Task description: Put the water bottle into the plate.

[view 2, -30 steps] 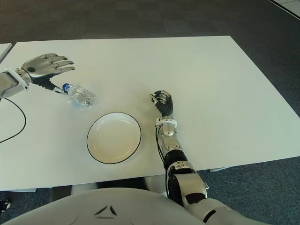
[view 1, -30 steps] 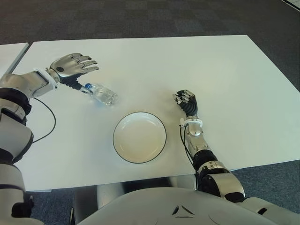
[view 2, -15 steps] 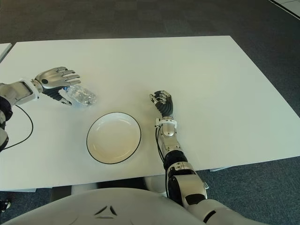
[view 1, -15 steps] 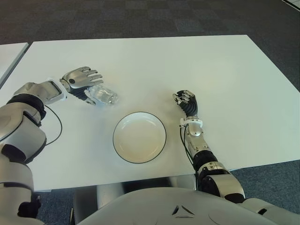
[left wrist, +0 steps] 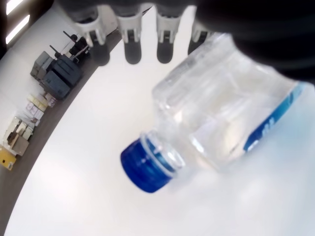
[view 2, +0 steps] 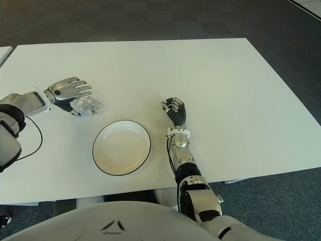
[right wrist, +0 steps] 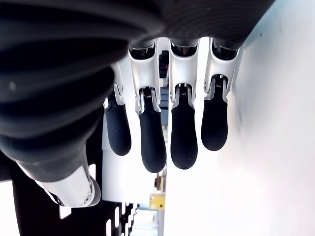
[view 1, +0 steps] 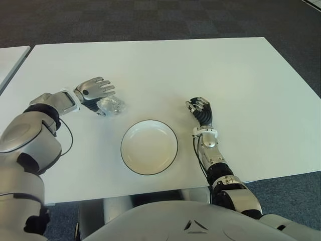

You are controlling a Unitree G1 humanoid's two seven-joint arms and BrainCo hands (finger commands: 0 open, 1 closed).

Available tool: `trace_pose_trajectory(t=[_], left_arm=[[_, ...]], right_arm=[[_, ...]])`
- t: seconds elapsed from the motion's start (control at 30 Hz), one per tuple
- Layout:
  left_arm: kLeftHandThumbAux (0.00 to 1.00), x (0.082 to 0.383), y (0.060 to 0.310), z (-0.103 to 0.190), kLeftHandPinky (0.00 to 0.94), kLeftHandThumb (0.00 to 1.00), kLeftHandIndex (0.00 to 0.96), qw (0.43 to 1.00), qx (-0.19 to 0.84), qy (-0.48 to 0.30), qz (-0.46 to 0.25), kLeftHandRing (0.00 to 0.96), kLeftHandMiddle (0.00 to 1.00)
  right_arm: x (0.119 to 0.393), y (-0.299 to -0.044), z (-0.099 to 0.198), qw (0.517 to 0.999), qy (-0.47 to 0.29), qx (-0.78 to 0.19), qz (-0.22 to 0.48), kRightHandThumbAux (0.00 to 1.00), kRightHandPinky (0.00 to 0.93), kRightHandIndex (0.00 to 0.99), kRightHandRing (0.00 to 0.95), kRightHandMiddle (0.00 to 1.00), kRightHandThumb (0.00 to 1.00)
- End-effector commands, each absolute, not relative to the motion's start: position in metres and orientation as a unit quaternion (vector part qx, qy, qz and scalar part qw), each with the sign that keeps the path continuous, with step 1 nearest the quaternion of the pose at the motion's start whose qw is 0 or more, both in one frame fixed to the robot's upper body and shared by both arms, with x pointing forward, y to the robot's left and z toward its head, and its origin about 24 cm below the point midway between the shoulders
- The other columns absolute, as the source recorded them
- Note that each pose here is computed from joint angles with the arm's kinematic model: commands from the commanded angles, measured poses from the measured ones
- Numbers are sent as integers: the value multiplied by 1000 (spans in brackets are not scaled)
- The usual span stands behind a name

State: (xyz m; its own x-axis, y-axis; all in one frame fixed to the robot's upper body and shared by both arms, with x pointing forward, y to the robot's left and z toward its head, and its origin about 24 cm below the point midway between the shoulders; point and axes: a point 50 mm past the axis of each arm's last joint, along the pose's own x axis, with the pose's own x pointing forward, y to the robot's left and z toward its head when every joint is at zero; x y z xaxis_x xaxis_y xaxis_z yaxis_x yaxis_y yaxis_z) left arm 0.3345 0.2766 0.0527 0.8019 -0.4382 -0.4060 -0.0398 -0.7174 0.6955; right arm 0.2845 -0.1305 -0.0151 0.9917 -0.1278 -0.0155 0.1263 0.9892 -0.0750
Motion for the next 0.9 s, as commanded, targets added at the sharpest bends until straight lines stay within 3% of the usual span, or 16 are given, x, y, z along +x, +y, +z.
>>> trace_pose_trajectory(t=[0.03,0.4,0.9], left_arm=[[298,332,267,39,0,458,0,333,882,-130,-306,0,0],[333,338,253,36,0,474,0,310,884,-143,-320,0,0],[277,344,238,31,0,439,0,286,892,-128,-326,0,0]], right_arm=[[278,-132,-24,996,37,-39,-70,731,530,428,557,541,707],[277,-132,-23,996,35,-40,-75,731,529,428,564,552,706],[277,-133,-23,995,43,-31,-86,731,542,428,564,550,707]])
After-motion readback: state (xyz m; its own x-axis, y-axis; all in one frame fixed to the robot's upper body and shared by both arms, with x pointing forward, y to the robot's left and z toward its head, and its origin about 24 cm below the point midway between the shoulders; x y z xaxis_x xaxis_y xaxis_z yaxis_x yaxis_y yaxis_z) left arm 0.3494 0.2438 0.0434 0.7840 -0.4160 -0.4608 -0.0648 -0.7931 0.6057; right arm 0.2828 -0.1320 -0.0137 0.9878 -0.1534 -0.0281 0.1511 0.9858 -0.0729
